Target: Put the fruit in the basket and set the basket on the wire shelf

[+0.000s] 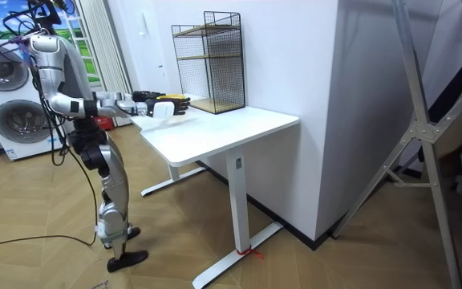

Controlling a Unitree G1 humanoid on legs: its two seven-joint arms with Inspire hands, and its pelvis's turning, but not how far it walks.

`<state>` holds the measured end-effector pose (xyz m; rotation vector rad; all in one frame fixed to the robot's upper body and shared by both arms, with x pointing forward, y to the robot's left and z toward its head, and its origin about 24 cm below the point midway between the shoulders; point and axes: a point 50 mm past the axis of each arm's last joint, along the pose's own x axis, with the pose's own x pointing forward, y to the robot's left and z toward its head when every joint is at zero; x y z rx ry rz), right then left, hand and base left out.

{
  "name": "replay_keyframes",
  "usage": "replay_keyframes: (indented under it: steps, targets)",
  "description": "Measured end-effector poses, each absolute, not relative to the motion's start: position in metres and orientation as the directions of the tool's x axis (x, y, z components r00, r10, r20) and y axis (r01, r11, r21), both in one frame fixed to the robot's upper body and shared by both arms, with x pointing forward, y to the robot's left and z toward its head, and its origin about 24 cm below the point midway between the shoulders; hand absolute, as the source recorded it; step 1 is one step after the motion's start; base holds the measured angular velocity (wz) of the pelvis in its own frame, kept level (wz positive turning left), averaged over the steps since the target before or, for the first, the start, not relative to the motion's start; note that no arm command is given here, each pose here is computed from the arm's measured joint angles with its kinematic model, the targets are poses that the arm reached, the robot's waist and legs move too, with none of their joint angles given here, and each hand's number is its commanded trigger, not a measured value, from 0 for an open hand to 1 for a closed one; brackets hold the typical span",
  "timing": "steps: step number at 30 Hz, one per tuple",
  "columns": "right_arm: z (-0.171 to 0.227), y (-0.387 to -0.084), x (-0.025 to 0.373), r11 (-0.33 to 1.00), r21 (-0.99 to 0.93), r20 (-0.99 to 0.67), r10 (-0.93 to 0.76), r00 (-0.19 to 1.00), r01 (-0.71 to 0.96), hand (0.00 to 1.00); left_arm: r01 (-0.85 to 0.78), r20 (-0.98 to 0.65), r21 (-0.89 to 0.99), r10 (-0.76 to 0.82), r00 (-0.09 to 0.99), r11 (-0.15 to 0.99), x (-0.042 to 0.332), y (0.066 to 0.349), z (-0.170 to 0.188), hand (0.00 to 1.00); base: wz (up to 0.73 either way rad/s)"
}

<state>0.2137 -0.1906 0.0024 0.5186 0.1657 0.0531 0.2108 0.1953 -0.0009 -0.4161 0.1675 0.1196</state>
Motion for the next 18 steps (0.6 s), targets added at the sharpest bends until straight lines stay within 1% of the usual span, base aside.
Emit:
replay_keyframes:
  steps: [6, 14, 18]
  targets:
    - [0.005, -0.187, 0.216, 0.817, 0.577, -0.117, 0.111, 0.987, -0.023, 0.0, -0.132, -0.179, -0.401, 0.064, 0.982, 0.907, 0.211, 0.193, -0.001, 0.0, -0.01]
    - [0.005, -0.178, 0.218, 0.812, 0.58, -0.106, 0.157, 0.982, -0.067, 0.0, -0.118, -0.188, -0.403, 0.044, 0.981, 0.908, 0.211, 0.191, -0.002, 0.0, 0.0]
    - [0.011, -0.171, 0.224, 0.806, 0.581, -0.076, 0.194, 0.978, -0.115, 0.0, -0.103, -0.191, -0.406, 0.025, 0.981, 0.908, 0.211, 0.187, -0.003, 0.0, 0.0]
